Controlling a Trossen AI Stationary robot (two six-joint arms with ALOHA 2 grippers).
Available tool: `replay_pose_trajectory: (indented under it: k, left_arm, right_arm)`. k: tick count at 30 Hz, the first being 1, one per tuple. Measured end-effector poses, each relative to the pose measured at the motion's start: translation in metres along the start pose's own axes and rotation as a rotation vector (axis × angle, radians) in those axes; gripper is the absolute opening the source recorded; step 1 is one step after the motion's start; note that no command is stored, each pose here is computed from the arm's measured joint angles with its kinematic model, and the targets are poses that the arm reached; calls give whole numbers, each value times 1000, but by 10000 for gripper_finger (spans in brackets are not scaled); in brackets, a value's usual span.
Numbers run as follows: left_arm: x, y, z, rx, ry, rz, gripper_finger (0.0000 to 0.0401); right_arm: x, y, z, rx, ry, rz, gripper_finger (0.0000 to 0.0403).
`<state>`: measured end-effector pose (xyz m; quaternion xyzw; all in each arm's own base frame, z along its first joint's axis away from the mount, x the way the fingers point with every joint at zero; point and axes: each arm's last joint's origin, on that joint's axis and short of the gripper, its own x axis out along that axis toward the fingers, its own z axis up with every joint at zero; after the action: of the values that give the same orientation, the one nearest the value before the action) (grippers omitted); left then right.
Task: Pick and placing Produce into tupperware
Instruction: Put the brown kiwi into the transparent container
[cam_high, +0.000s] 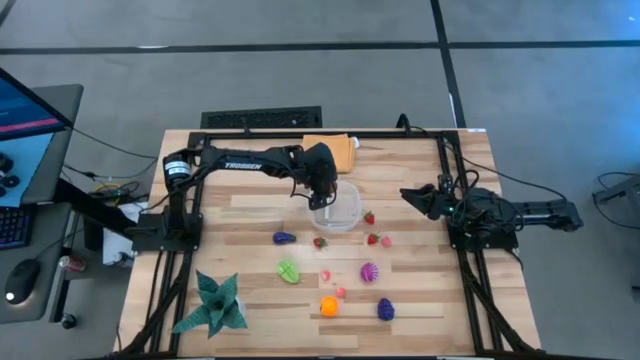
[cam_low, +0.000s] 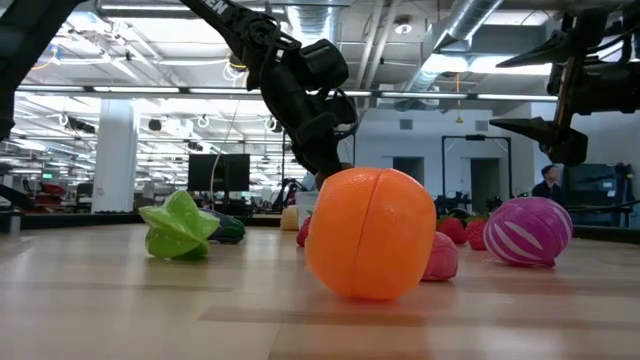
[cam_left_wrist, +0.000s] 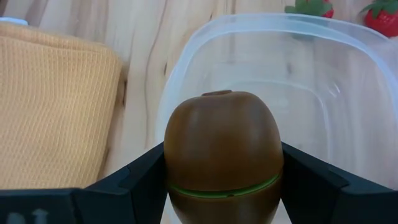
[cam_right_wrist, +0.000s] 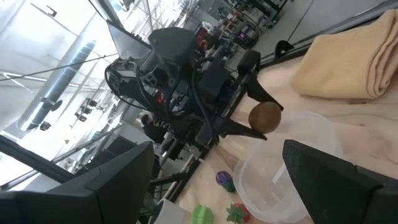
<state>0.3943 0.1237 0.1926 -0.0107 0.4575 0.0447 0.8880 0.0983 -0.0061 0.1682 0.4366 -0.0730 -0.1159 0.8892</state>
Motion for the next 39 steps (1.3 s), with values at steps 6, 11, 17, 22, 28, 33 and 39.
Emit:
replay_pose_trajectory:
  k: [6,11,17,22,28,33,39]
  left_arm:
    - [0,0,0,24,2,3,242]
    - [0,0,0,38,-4,4,242]
    - [0,-2,0,92,7,24,242]
    - [3,-3,-1,109,23,26,242]
    - [14,-9,-6,118,56,6,242]
    - [15,-11,-5,117,49,-1,242]
    - [13,-11,-3,95,45,10,242]
  right_arm:
    - [0,0,0,0,0,0,381]
    - [0,0,0,0,0,0,381]
    - [0,0,0,0,0,0,381]
    - [0,0,0,-1,0,0,381]
    - [0,0,0,-2,0,0,381]
    - [0,0,0,-1,-1,1,381]
    - [0,0,0,0,0,1,381]
